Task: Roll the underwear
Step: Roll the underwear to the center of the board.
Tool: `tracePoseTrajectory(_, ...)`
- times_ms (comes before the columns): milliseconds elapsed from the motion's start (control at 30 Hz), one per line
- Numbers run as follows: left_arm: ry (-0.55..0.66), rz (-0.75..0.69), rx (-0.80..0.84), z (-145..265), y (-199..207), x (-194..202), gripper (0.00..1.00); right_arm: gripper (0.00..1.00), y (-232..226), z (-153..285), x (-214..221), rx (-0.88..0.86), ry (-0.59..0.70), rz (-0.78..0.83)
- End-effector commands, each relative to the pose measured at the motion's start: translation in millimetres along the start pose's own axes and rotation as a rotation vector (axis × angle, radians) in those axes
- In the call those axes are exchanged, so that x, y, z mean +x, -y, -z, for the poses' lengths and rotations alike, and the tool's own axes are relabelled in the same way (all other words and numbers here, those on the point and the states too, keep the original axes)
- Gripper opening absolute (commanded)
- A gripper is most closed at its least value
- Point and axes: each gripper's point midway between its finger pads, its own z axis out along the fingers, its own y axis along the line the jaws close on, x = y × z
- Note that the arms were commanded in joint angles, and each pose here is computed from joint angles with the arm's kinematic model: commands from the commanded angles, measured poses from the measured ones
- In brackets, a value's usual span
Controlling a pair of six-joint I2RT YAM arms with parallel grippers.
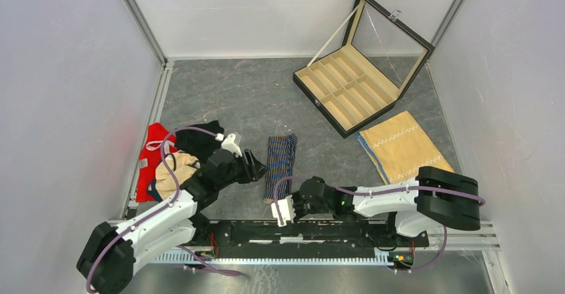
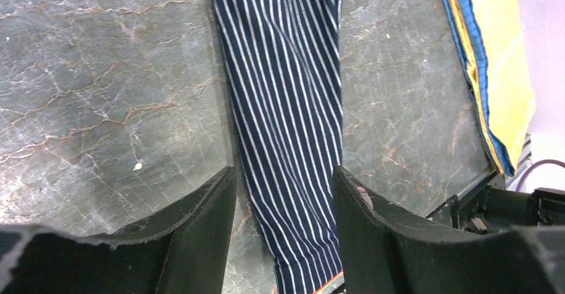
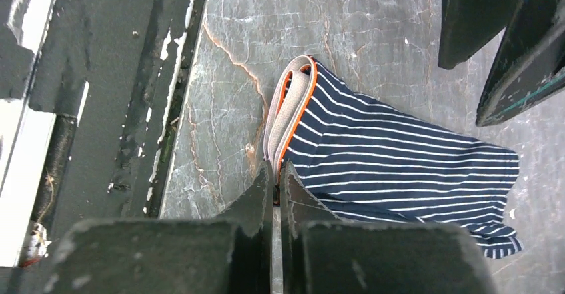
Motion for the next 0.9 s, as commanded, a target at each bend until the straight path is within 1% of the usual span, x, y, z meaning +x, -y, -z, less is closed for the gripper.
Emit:
tracePoseTrajectory(0,-0.029,-0.065,0.059,7,7,7,0.6,0.0,18,4,-30,0.024,0.121,-0.163)
tracePoseTrajectory(233,-0.041,-0.074,0.072,7,10,8,0.57,0.01,40,4,-29,0.018,0.142,-0.371)
tracePoseTrajectory(367,-0.029,-0.075,0.076,7,14,3,0.56,0.0,52,4,-28,-0.006,0.146,-0.458)
tracePoseTrajectory(533,0.009,-0.077,0.071,7,20,-11,0.56,0.0,64,3,-29,-0.053,0.174,-0.569)
tracePoseTrajectory(700,0.063,-0.072,0.072,8,30,-29,0.53,0.0,72,-2,-14,-0.094,0.14,-0.674)
tracePoseTrajectory(867,0.109,-0.085,0.075,11,35,-43,0.53,0.0,81,-5,2,-0.111,0.14,-0.778)
